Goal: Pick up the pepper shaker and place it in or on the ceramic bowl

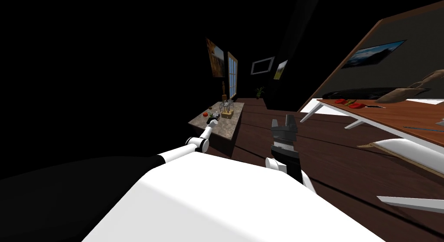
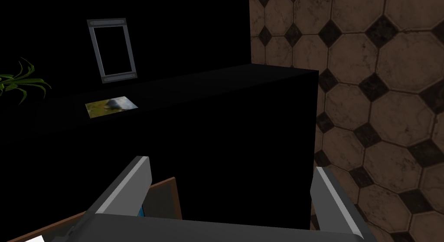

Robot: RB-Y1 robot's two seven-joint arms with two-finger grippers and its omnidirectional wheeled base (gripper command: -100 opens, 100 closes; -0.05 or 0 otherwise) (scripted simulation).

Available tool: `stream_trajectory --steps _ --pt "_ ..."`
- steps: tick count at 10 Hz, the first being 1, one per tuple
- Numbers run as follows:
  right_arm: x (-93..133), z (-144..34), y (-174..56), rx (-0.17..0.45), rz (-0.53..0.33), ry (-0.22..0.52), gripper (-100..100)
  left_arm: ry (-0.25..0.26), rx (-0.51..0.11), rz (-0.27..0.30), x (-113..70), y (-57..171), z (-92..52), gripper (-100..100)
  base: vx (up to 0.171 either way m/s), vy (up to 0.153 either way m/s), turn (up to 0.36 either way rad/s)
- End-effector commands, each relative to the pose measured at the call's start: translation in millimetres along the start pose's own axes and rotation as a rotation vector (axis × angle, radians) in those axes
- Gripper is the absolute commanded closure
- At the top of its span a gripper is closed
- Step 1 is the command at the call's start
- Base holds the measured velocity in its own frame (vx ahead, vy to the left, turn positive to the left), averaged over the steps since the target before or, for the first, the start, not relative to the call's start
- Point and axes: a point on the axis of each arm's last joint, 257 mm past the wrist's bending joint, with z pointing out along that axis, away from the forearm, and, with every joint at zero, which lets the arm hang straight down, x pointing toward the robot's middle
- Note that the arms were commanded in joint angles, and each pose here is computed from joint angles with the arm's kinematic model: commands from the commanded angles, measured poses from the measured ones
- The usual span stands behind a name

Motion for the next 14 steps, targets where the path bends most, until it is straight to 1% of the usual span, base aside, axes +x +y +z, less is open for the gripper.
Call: stream_trajectory --steps 1,2,3,7,8,9,11,12,14 --pt "0 0.0 0 0.000 0.000 0.000 0 -0.025 -0.012 -0.028 -9.1 12 -0.5 100 0.048 0.184 0.086" --pt "0 0.0 0 0.000 0.000 0.000 0 -0.011 -0.012 -0.013 -2.2 8 1.3 100 0.011 0.069 0.003" --pt "0 0.0 0 0.000 0.000 0.000 0 -0.011 -0.012 -0.015 -1.8 8 1.7 -100 0.001 0.013 -0.003" --pt "0 0.1 0 0.000 0.001 0.000 0 -0.011 -0.012 -0.015 -1.9 8 1.7 -100 0.000 0.001 0.000" --pt "0 0.1 0 0.000 0.001 0.000 0 -0.011 -0.012 -0.015 -1.9 8 1.7 0 0.000 0.000 0.000" --pt "0 0.1 0 0.000 0.001 0.000 0 0.002 -0.028 -0.005 18.3 7 11.1 -100 -0.026 -0.060 0.120" --pt "0 0.1 0 0.000 0.001 0.000 0 0.015 -0.044 0.005 38.9 6 19.8 -100 -0.065 -0.111 0.101" --pt "0 0.1 0 0.000 0.001 0.000 0 0.029 -0.060 0.015 60.1 4 27.6 -100 -0.091 -0.112 0.163" --pt "0 0.1 0 0.000 0.001 0.000 0 0.043 -0.076 0.024 81.7 3 34.7 -100 -0.065 -0.112 0.094"
